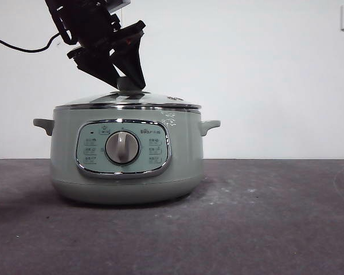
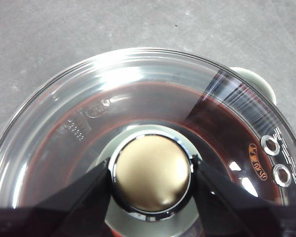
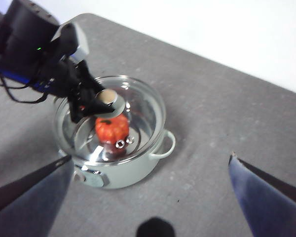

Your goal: Pick up the pumpkin,open the lid,put the pumpkin in the pot,close the lid

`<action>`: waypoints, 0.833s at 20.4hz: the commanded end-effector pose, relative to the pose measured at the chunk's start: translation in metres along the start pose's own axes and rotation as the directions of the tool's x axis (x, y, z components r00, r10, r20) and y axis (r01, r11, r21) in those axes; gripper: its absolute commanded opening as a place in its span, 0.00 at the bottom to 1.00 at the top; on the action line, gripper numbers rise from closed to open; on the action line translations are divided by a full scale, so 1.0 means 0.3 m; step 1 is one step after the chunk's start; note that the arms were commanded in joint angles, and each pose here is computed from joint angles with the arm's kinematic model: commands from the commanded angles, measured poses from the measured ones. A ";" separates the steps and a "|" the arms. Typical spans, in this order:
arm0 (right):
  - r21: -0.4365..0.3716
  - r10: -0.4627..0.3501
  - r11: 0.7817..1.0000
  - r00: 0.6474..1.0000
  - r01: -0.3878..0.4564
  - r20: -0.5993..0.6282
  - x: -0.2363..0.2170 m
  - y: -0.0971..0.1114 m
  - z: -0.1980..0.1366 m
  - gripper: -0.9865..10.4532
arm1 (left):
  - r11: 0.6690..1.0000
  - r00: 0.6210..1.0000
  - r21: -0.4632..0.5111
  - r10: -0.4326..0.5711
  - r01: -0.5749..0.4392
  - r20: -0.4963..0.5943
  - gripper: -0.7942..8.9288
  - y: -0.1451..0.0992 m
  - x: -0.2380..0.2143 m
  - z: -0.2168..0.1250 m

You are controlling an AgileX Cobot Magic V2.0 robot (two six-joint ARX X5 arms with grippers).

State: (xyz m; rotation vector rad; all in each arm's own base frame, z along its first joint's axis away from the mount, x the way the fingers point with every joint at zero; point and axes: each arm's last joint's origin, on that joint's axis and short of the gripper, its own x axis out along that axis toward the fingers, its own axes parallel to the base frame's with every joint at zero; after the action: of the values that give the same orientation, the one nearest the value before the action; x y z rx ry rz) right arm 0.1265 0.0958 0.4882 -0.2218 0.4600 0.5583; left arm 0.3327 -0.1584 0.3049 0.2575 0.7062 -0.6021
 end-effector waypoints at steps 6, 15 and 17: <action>0.008 0.005 1.000 0.998 -0.005 -0.060 -0.001 0.002 -0.019 0.63 | 0.999 0.995 0.032 0.017 -0.014 -0.103 0.61 0.002 0.019 -0.044; 0.017 0.046 0.999 0.991 -0.044 -0.126 -0.002 0.006 -0.041 0.63 | 0.999 0.999 0.043 0.031 -0.030 -0.016 0.61 -0.018 -0.160 -0.011; 0.038 0.132 0.991 0.980 -0.128 -0.152 -0.002 0.015 -0.049 0.63 | 0.999 1.000 0.044 0.030 -0.030 -0.003 0.61 -0.032 -0.250 -0.015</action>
State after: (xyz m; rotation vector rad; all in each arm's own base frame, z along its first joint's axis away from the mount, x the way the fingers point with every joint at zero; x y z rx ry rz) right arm 0.1179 0.0935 0.4752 -0.2262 0.6332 0.6622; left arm 0.2784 -0.1321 0.3544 0.2994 0.6908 -0.5860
